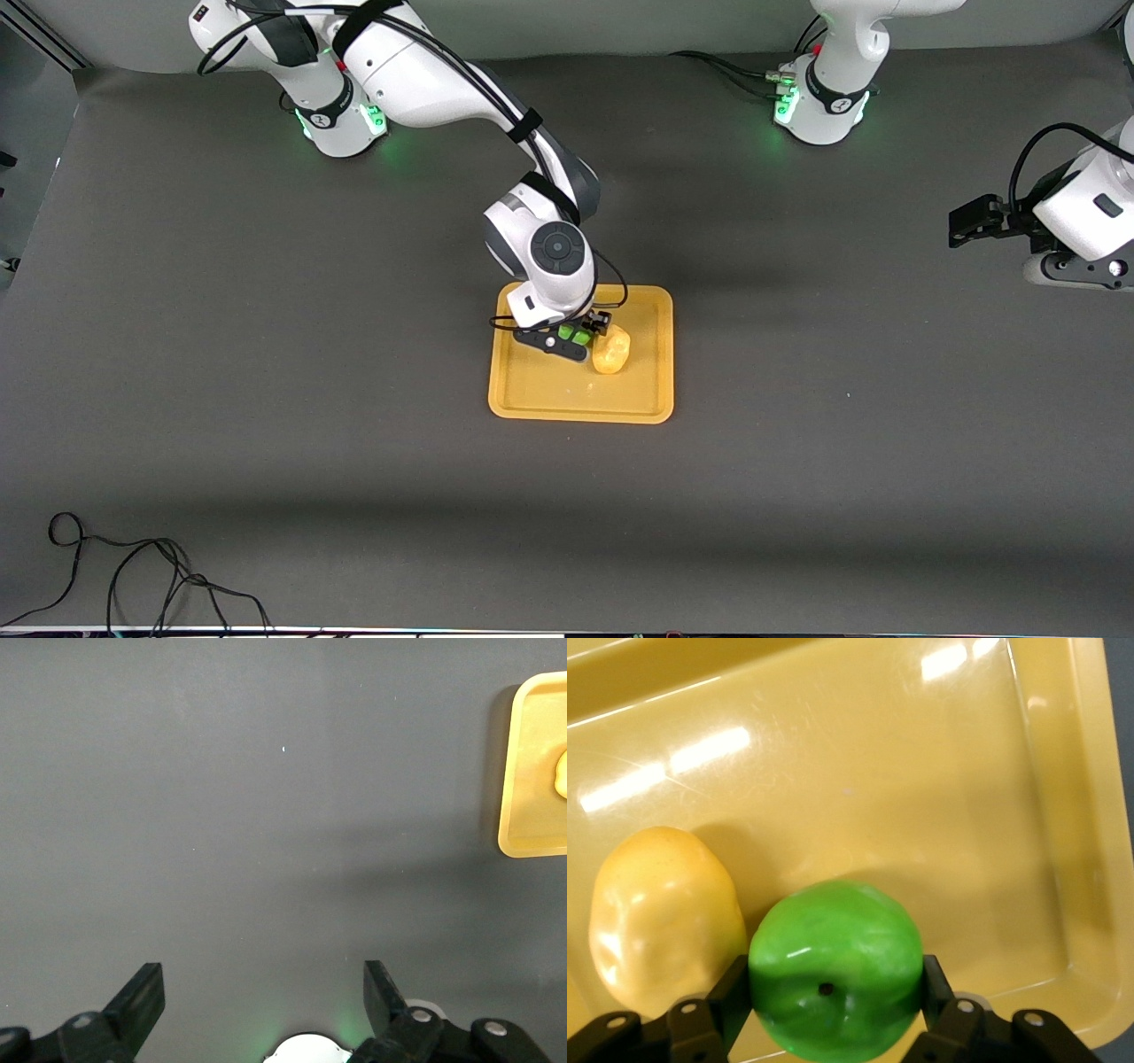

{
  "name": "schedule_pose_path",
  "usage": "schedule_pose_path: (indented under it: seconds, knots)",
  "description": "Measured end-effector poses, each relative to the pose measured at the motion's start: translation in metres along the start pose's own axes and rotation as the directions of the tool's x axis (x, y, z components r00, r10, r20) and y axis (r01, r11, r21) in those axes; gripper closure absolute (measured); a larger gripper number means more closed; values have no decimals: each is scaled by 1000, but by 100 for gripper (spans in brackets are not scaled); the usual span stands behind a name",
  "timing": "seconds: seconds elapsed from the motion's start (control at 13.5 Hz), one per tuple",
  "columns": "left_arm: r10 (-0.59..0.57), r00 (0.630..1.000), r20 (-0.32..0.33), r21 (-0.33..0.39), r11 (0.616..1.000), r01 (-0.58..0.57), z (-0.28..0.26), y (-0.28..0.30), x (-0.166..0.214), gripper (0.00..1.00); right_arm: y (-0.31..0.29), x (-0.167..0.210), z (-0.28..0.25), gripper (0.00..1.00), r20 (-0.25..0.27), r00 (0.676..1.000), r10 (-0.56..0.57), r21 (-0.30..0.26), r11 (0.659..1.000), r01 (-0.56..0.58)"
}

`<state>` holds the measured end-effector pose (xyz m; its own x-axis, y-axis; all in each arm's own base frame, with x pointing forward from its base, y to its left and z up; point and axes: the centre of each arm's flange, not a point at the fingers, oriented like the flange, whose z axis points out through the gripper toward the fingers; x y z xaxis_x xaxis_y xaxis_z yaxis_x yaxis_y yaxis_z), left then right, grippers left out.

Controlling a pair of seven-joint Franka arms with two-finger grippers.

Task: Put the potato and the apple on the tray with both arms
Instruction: 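Lower the apple beside the potato and open the right gripper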

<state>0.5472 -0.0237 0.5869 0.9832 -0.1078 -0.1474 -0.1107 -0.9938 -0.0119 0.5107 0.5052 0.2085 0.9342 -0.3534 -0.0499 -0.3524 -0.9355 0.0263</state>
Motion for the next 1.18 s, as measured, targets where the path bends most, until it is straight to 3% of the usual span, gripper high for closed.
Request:
schedule_pose_path:
  seconds: [0.15,0.22,0.67,1.03,1.18]
  knots:
    - [0,1000,0,0,1000,0,0,0,0,0,-2,-2,0,3,0,1000,-4,1,1000,4]
    - [0,1000,0,0,1000,0,0,0,0,0,-3,-4,-1,0,0,1000,-8,-1,1000,8]
    - [0,1000,1,0,1000,0,0,0,0,0,6,17,-56,0,-40,997,-62,-37,998,60]
    - [0,1000,1,0,1000,0,1,0,0,0,76,94,-152,0,-85,971,-222,-55,974,218]
    - [0,1000,1,0,1000,0,1,0,0,0,129,130,-176,0,-76,965,-249,-52,968,246]
